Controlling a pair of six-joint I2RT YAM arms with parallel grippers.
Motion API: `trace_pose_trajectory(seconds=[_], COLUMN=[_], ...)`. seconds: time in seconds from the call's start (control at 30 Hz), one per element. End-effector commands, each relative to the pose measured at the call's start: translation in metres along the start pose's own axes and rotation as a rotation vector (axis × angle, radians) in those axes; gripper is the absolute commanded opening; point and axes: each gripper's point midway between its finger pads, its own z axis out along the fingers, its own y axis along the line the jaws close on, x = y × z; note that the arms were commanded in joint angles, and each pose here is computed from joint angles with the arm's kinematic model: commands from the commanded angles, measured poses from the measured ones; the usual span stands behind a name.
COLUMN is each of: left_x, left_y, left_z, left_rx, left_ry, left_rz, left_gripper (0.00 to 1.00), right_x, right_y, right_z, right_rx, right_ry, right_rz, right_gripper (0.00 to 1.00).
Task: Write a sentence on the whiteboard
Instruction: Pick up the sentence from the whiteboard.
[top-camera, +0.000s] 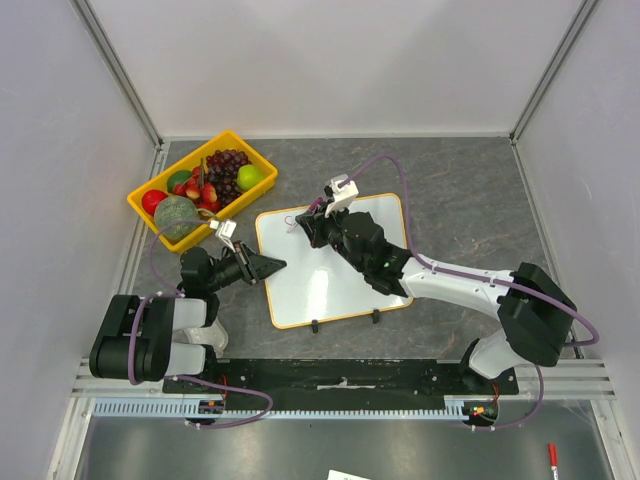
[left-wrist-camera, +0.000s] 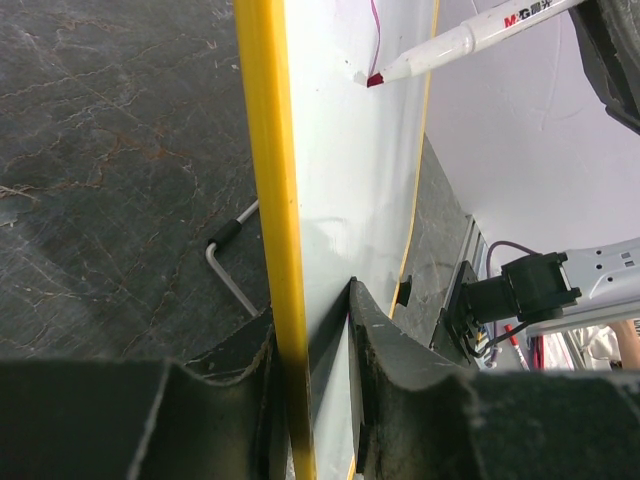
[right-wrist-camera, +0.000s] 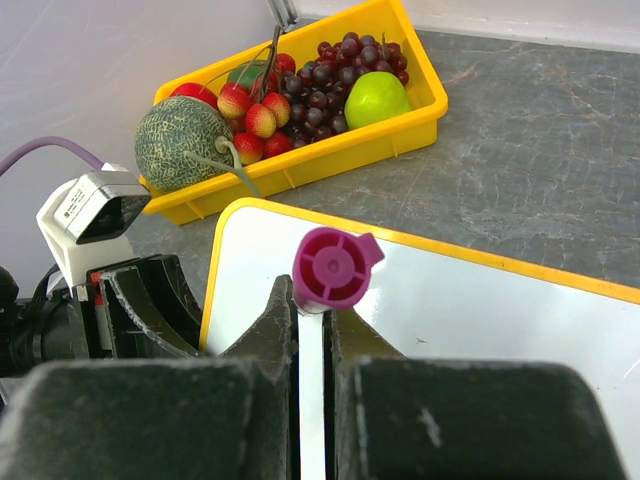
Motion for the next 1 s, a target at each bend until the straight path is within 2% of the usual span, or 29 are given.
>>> trace_pose_trajectory(seconds=[0.0, 0.37, 0.5, 0.97], left_x=[0.0, 0.0, -0.001, -0.001], left_y=[-0.002, -0.002, -0.002, -0.002], left_z=[0.003, 0.003, 0.003, 0.003], left_rx=[0.017, 0.017, 0.016, 0.019], left_ry=[0.009, 0.009, 0.008, 0.009], left_rz=[0.06, 0.061, 0.061, 0.064], left_gripper=[0.02, 0.02, 0.02, 0.02], right_x=[-0.009, -0.057, -0.068, -0.062], right_y=[0.004, 0.022, 0.016, -0.009], right_z=[0.007, -0.018, -0.02, -0.005], right_rx=[0.003, -0.094, -0.069, 0.012], right_ry=[-0.025, -0.125, -0.142, -0.127], right_rz=[0.029, 0.092, 0.075, 0.055], right_gripper=[0.0, 0.0, 0.0, 0.0])
